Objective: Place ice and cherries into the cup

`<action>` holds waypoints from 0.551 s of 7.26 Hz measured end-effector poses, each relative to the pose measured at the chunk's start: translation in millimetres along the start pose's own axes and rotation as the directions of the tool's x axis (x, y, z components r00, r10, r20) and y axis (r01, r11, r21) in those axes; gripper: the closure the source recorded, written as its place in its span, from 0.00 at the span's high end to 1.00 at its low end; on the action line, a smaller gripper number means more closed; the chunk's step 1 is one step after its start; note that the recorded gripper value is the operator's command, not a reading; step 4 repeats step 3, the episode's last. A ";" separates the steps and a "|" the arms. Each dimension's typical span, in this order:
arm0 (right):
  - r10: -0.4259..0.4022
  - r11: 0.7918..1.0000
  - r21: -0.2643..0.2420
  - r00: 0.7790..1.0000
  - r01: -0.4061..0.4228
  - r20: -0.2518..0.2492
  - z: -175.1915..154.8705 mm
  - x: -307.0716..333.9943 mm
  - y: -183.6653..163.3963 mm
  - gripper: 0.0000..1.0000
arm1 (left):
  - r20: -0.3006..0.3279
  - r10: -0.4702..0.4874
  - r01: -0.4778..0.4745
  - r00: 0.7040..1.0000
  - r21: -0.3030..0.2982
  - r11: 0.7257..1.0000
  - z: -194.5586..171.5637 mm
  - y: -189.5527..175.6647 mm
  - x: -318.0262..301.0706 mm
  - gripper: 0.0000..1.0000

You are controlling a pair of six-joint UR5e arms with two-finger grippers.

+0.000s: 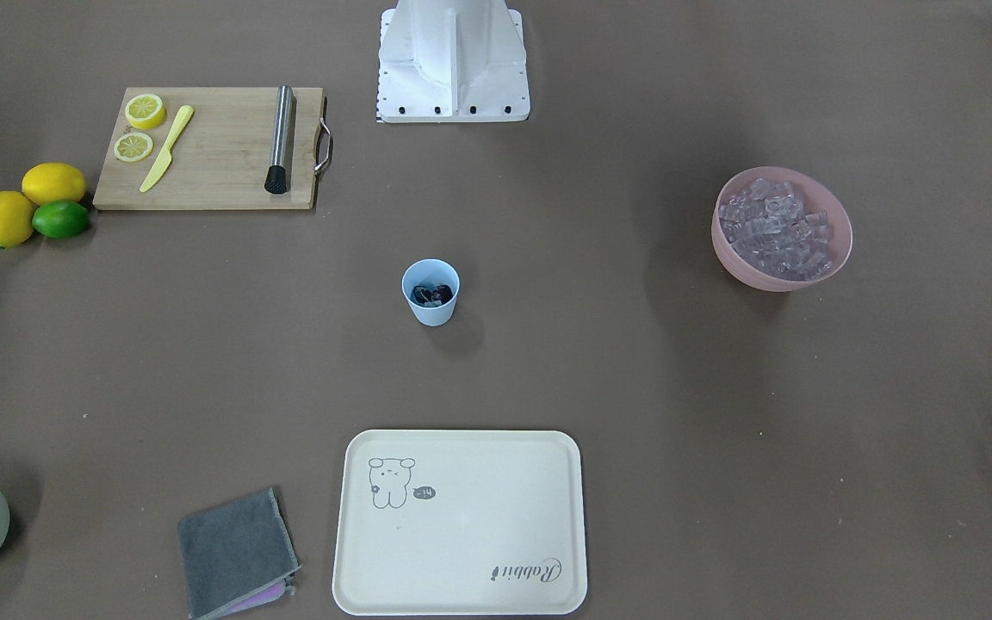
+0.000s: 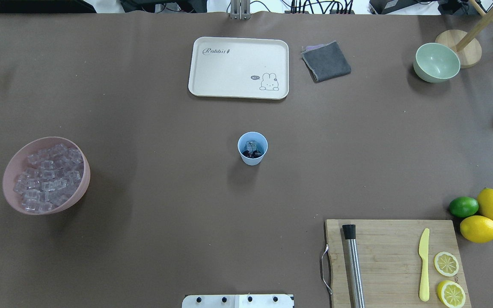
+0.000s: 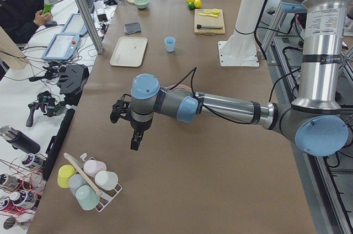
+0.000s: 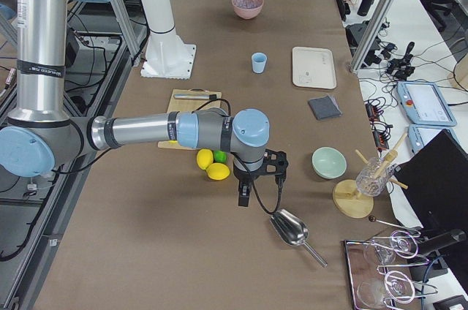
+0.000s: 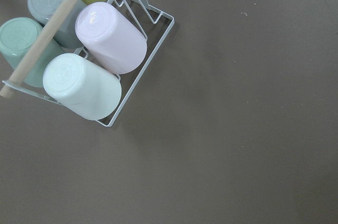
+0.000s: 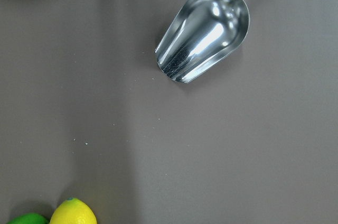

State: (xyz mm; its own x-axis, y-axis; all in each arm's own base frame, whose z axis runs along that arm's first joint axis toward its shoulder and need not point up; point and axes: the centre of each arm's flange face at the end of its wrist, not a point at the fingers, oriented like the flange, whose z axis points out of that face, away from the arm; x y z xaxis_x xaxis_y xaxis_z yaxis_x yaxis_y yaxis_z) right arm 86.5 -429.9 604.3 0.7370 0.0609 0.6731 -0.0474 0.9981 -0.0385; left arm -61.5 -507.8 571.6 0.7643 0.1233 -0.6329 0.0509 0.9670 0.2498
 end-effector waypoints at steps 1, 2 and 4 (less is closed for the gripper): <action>-0.001 1.000 0.000 1.000 0.001 0.000 0.0 -0.1 0.0 1.00 | -0.001 -0.002 0.002 1.000 -0.003 1.000 1.2 1.8 -1.1 0.98; -0.001 1.000 0.000 1.000 0.001 0.000 0.0 0.0 0.0 1.00 | -0.001 -0.004 0.004 1.000 -0.005 1.000 2.2 3.5 -2.0 0.98; -0.001 1.000 -0.001 1.000 0.001 0.000 0.3 0.3 0.4 1.00 | -0.001 -0.004 0.004 1.000 -0.005 1.000 2.7 4.7 -2.5 0.98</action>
